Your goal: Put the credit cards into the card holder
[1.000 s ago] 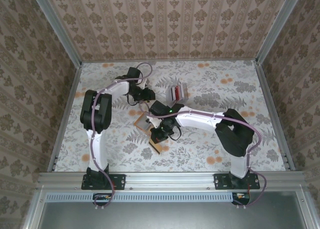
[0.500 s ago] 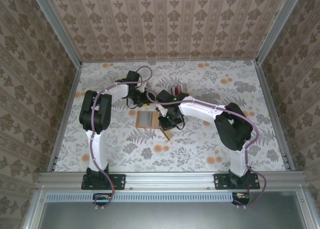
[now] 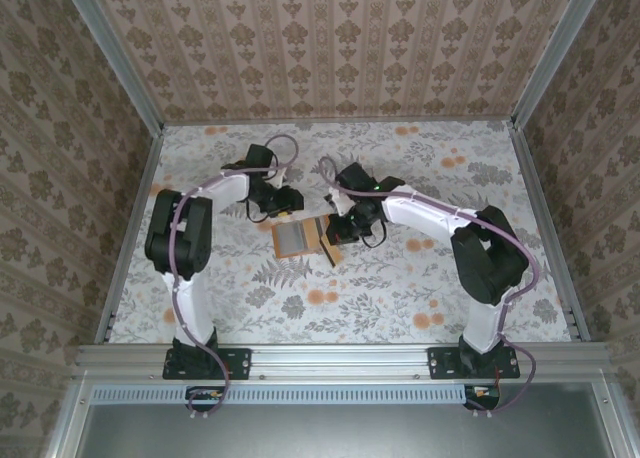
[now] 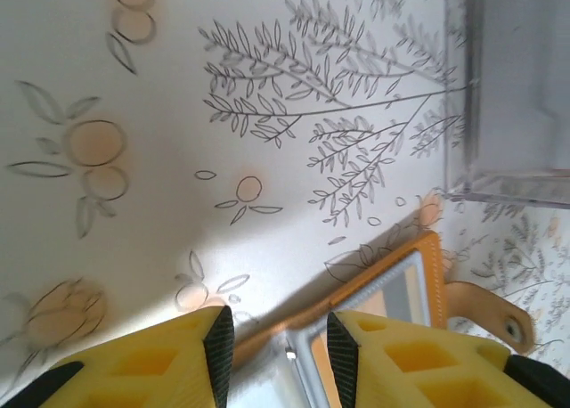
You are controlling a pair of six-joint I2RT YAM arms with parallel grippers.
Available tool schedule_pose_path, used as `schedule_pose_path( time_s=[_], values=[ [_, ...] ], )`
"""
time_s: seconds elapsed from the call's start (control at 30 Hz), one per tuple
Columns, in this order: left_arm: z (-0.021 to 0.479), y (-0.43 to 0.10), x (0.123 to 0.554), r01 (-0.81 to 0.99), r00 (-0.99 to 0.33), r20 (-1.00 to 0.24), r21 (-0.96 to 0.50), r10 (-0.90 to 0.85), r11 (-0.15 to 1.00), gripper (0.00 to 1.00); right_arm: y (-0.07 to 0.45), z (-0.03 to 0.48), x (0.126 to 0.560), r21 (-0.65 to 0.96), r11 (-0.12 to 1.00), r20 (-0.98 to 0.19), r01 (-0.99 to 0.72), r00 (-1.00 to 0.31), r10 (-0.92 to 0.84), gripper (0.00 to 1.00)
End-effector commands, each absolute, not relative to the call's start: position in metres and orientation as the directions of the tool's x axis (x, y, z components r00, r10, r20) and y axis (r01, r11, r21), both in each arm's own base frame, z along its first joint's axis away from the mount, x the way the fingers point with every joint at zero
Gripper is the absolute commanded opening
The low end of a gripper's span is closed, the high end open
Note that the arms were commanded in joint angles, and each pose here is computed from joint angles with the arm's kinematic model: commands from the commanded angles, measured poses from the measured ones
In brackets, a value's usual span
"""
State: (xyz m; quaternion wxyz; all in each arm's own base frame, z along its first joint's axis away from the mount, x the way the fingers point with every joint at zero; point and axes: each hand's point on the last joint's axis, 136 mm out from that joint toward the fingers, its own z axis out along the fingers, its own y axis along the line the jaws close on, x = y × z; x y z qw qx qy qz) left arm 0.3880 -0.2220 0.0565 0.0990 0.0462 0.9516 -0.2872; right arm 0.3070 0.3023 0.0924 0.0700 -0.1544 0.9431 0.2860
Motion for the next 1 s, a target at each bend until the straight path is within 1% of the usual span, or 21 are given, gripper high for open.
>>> schedule_pose_path(
  time_s=[0.0,0.13,0.3,0.47,0.63,0.97],
  values=[
    [0.090,-0.206,0.389,0.118,-0.961,-0.275,-0.512,-0.032,0.851,0.43,0.326,0.107,0.328,0.659,0.683,-0.273,-0.316,-0.946,-0.174,0.02],
    [0.092,-0.192,0.373,0.080,-0.959,-0.275,-0.486,-0.065,0.870,0.43,0.341,0.100,0.347,0.688,0.658,-0.288,-0.307,-0.947,-0.141,0.02],
    [0.066,-0.178,0.345,0.011,-0.975,-0.198,-0.480,-0.097,0.877,0.41,0.353,0.087,0.354,0.697,0.638,-0.286,-0.327,-0.943,-0.171,0.03],
    [0.049,-0.173,0.325,-0.027,-0.981,-0.155,-0.483,-0.116,0.875,0.40,0.354,0.076,0.355,0.682,0.650,-0.274,-0.335,-0.941,-0.197,0.03],
    [0.042,-0.171,0.318,-0.035,-0.985,-0.135,-0.473,-0.112,0.880,0.39,0.355,0.074,0.357,0.685,0.650,-0.266,-0.329,-0.944,-0.197,0.03],
    [0.035,-0.171,0.318,-0.041,-0.987,-0.116,-0.471,-0.108,0.881,0.34,0.351,0.056,0.366,0.659,0.696,-0.223,-0.283,-0.958,-0.178,0.03]
  ],
)
